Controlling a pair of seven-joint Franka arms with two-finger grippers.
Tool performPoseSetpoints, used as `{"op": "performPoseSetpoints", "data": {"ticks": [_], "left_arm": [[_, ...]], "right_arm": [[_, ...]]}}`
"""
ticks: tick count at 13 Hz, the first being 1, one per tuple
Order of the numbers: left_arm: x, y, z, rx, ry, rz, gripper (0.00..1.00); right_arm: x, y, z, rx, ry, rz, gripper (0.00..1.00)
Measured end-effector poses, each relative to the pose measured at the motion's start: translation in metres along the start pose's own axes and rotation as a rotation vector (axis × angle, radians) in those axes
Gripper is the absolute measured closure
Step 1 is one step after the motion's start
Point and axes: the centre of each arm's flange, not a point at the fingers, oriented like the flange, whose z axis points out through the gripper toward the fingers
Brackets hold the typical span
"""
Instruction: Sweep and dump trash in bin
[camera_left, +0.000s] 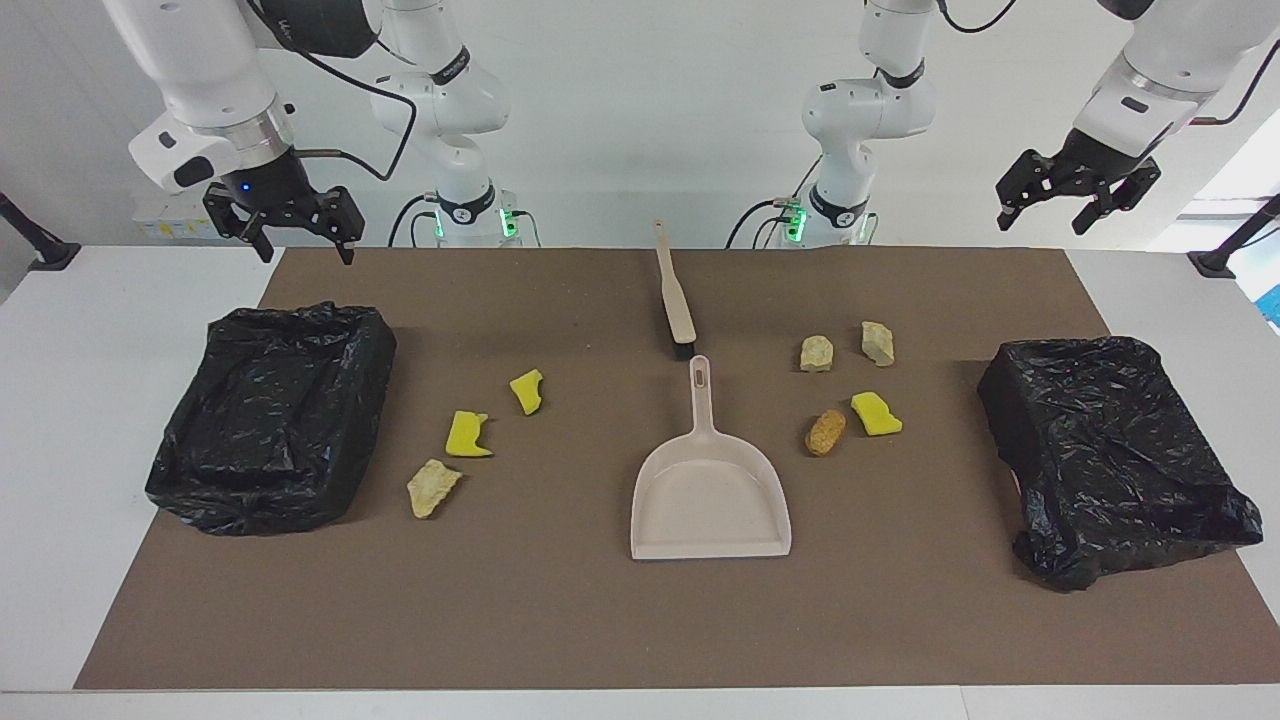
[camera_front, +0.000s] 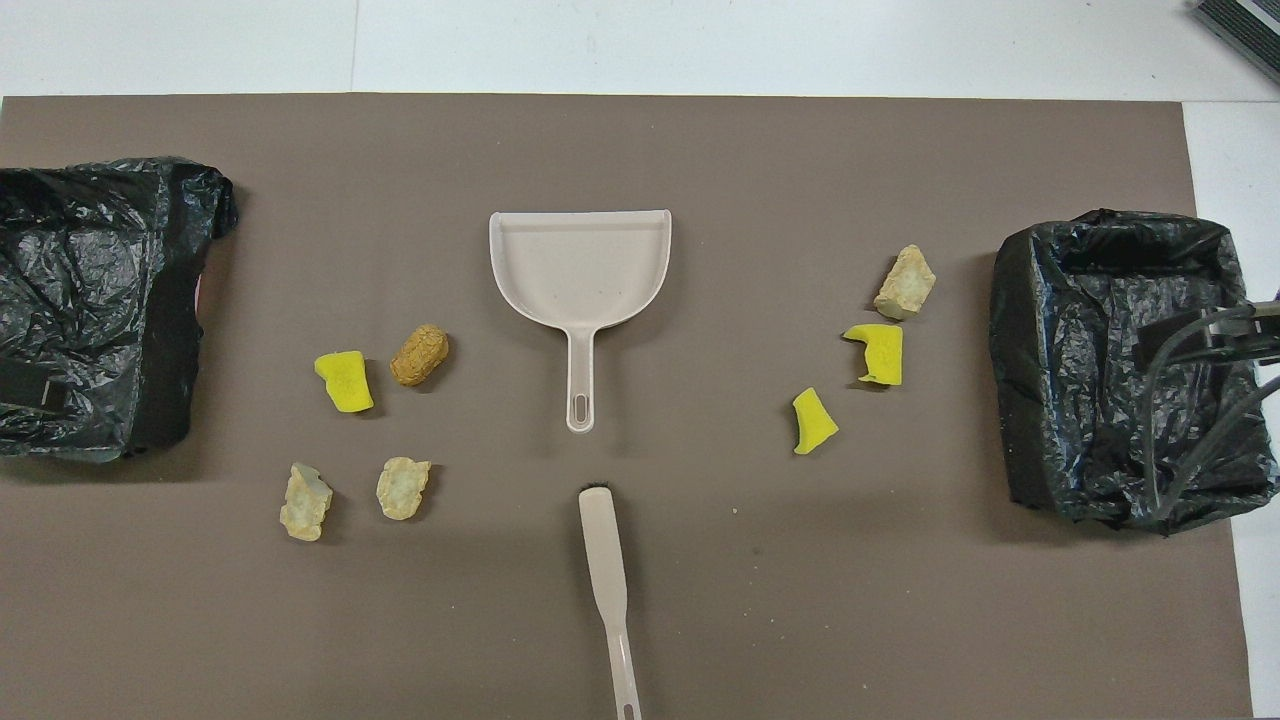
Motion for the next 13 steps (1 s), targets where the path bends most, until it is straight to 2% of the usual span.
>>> {"op": "performPoseSetpoints", "data": {"ticks": [10,13], "left_arm": [[-0.003,0.0,0.0,0.0,0.0,0.001,0.0],[-0.002,0.002,-0.001,0.001,0.006,0.006,0.0]], "right_arm": [[-0.004,-0.004,0.0,0.008,-0.01,-0.006,0.0],[-0.005,-0.012,0.0,0.074,-0.014,-0.013,0.0]]}}
